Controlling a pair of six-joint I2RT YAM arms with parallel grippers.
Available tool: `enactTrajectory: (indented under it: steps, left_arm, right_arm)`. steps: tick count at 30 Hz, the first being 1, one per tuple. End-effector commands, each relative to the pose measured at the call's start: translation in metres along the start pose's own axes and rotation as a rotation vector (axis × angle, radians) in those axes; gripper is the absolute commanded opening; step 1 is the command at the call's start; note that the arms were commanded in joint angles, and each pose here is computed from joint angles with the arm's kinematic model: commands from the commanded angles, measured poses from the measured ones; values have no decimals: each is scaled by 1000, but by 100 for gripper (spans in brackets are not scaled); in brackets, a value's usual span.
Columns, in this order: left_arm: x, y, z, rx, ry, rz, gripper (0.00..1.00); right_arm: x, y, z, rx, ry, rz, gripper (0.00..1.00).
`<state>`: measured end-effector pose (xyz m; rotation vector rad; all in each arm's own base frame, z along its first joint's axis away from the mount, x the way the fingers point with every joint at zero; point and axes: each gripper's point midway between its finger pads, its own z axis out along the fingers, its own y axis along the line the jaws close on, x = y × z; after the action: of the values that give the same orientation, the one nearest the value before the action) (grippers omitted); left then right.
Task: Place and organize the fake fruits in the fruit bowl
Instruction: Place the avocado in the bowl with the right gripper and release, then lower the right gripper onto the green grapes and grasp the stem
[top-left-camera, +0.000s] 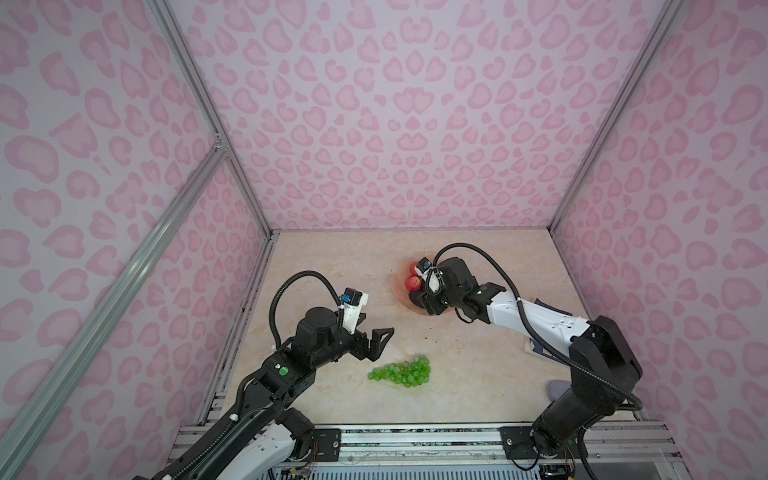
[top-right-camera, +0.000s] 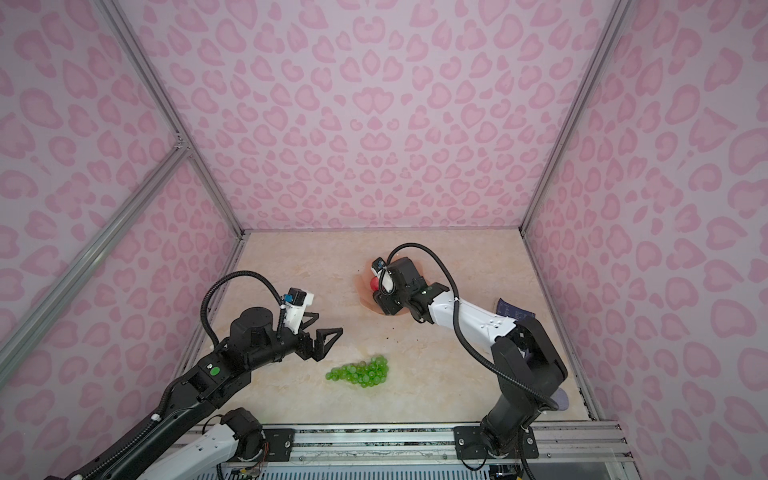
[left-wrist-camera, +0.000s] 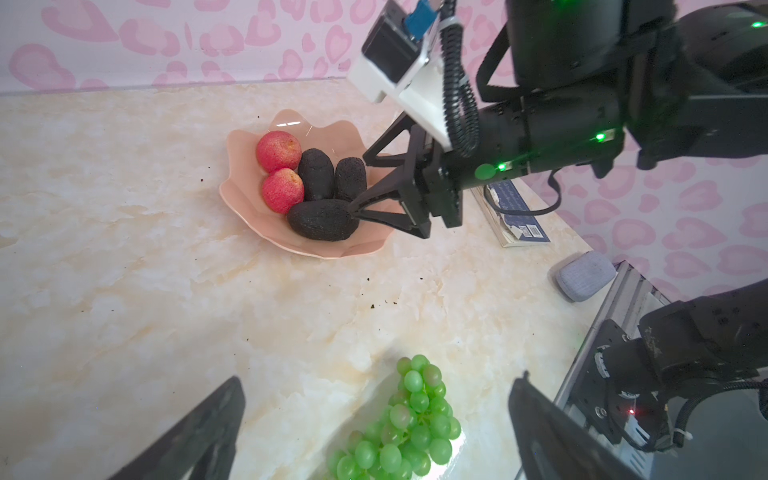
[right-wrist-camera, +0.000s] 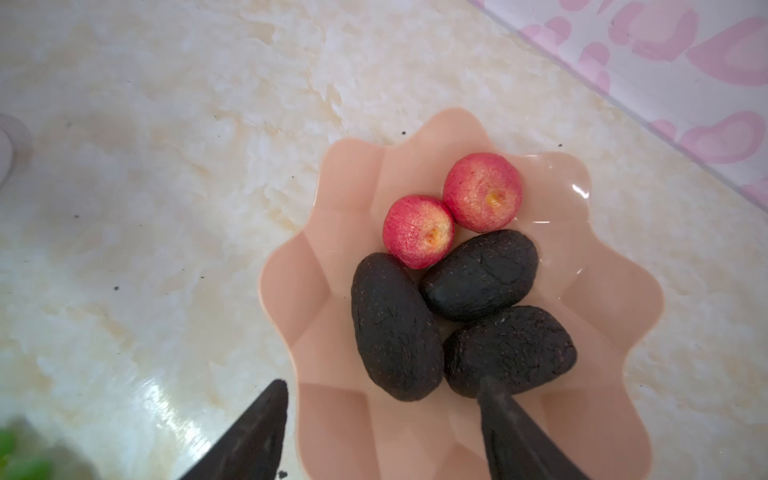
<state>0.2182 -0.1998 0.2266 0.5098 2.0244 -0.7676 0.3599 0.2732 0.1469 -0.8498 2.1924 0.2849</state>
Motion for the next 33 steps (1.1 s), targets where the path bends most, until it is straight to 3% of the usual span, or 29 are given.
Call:
enactTrajectory:
  steps: [1, 4, 6, 11, 13, 20, 26, 33]
  left_arm:
    - [-5, -1, -1, 6, -22, 12, 100]
    - [-5, -1, -1, 6, -24, 12, 100]
    - [-5, -2, -1, 8, -24, 13, 100]
    - [-5, -3, -1, 14, -27, 13, 100]
    - [-5, -3, -1, 18, -28, 12, 100]
    - [-7, -6, -4, 33, -38, 14, 100]
    - [-9, -8, -9, 39, -60, 13, 100]
    - [-11, -9, -11, 43, -72, 15, 100]
  right_arm:
    - [6, 22, -18, -107, -12, 78, 74]
    - [27, 48, -32, -164, 24, 163, 76]
    - [48, 58, -36, -119, 85, 238, 77]
    - [99, 79, -48, -74, 235, 595, 78]
    - [108, 87, -53, -54, 264, 666, 78]
    - [112, 121, -49, -95, 327, 795, 80]
    - [140, 136, -35, -78, 418, 894, 79]
    - [140, 141, -19, -68, 414, 919, 79]
